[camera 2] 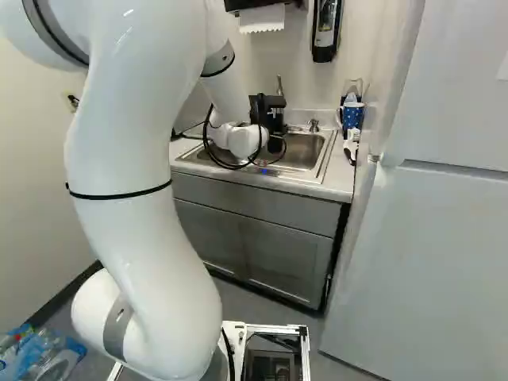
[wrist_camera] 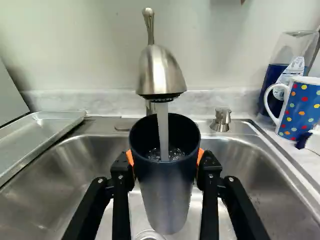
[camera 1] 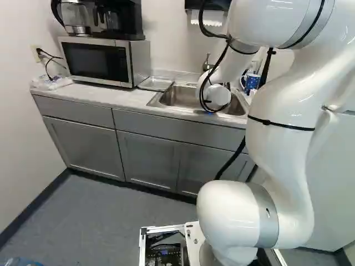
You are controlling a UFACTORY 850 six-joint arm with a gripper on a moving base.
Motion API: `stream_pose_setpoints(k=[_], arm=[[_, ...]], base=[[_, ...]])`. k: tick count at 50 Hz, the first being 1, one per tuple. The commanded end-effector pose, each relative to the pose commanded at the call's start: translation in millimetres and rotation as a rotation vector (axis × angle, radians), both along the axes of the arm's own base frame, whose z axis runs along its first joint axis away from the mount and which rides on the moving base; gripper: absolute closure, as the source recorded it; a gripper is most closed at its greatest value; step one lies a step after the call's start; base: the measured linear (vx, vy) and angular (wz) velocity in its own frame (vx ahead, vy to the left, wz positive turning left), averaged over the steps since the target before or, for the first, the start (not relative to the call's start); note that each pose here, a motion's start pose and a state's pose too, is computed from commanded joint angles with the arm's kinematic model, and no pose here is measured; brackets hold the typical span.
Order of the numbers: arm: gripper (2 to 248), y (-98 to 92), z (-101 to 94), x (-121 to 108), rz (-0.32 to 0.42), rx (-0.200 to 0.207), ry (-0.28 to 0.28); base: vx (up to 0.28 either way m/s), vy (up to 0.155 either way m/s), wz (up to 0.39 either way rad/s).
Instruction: Rinse the cup and place it in the tray
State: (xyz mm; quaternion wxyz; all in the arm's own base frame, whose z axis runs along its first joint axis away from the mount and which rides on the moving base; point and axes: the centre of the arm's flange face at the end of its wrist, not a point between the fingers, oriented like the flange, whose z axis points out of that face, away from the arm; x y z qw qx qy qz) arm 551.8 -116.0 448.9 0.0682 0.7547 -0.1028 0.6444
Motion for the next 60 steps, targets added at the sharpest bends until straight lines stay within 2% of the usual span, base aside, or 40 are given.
stream_pose_setpoints(k=[60], arm=[[125,0.0,0.0,0.0,0.000,0.000,0.000]], base=[[0.000,0.000,0.000]])
